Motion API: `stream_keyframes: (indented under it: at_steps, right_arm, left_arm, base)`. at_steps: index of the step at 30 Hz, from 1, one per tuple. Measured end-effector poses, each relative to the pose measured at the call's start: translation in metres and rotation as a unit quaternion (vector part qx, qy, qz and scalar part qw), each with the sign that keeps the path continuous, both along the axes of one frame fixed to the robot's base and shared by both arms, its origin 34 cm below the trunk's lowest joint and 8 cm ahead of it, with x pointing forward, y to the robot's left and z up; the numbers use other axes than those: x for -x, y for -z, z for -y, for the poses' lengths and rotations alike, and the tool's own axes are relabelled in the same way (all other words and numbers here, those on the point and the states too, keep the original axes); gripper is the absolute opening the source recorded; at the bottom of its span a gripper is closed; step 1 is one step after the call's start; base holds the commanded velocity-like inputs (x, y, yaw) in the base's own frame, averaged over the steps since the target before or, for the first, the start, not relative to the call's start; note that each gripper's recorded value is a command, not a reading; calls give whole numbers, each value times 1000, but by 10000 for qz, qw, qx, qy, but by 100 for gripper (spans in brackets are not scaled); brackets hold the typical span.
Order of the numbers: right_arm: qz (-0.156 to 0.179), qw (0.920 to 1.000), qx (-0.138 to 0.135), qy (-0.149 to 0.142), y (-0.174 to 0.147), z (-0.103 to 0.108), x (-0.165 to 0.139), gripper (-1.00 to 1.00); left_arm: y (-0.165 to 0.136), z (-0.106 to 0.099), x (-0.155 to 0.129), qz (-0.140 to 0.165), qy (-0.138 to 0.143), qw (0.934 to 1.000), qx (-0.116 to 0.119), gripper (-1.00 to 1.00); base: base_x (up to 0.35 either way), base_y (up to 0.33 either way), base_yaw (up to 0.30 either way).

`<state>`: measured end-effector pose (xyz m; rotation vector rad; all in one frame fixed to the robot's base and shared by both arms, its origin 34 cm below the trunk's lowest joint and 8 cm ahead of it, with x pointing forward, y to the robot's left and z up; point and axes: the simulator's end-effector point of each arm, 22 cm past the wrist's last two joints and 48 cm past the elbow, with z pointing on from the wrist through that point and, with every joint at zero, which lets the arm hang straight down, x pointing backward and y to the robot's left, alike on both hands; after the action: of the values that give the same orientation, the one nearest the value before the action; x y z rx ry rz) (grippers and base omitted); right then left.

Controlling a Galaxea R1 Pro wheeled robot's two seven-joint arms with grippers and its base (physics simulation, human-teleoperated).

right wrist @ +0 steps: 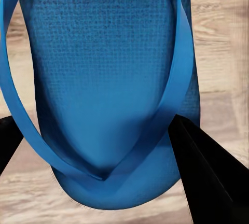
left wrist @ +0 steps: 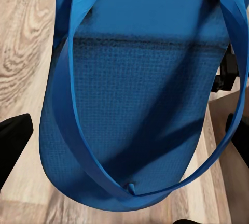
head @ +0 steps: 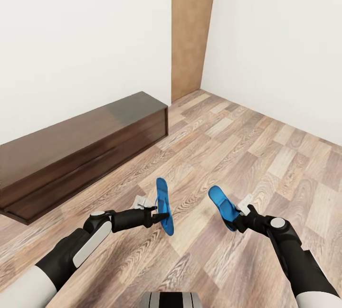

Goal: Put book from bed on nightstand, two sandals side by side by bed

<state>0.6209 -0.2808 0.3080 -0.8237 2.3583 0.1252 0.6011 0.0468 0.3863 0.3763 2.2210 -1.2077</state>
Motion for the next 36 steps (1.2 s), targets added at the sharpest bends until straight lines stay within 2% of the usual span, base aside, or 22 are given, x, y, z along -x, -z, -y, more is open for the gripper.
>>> stream_keyframes:
  at_steps: [36]
  right_arm:
    - [706,9975,7,19,-83,1,-21,-100]
  left_arm:
    - [-81,1,-10,733,1,9973,8,-100]
  base:
    - [0,0,0]
